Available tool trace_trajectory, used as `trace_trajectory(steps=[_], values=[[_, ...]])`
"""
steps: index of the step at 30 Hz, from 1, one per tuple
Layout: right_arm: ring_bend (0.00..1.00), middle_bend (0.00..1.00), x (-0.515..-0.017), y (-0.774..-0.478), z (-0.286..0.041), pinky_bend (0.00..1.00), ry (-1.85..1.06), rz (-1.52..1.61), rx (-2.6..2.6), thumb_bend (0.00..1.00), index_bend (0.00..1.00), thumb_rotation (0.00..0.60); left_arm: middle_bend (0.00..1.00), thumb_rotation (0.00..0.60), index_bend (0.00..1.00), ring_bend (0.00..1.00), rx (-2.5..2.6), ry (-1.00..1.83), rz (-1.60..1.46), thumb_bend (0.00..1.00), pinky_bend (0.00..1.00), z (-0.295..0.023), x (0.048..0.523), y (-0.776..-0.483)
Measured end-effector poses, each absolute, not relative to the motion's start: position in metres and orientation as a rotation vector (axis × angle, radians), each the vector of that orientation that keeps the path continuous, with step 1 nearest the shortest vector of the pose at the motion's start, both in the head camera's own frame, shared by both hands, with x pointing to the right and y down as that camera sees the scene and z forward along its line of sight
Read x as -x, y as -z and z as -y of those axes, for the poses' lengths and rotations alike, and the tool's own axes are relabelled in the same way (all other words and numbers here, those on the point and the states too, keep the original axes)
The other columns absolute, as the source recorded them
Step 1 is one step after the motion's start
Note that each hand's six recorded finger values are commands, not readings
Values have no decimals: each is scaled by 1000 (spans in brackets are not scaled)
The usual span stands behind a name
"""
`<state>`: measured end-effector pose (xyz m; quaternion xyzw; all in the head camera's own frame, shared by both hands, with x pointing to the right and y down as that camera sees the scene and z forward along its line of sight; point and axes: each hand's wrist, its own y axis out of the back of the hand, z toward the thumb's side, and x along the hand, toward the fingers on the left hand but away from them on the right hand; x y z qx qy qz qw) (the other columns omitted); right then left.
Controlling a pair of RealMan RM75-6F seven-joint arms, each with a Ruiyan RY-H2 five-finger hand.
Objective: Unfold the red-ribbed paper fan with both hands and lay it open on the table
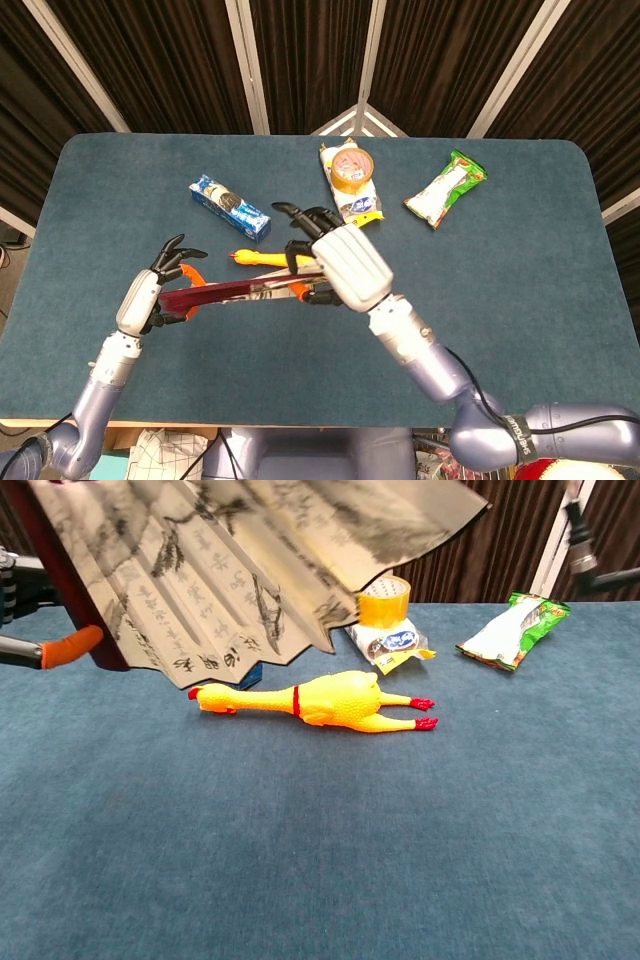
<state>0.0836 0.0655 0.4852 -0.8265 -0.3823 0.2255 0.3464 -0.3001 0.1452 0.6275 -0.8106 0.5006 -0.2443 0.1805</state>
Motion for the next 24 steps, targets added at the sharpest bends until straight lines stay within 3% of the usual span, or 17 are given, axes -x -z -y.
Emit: trace_trajectory(steps=[24], values=[[277, 150, -179, -509, -42, 213, -723, 1031, 1957, 466, 764, 600, 238, 600, 637, 0, 1855, 656, -1226, 584, 164, -130, 334, -594]])
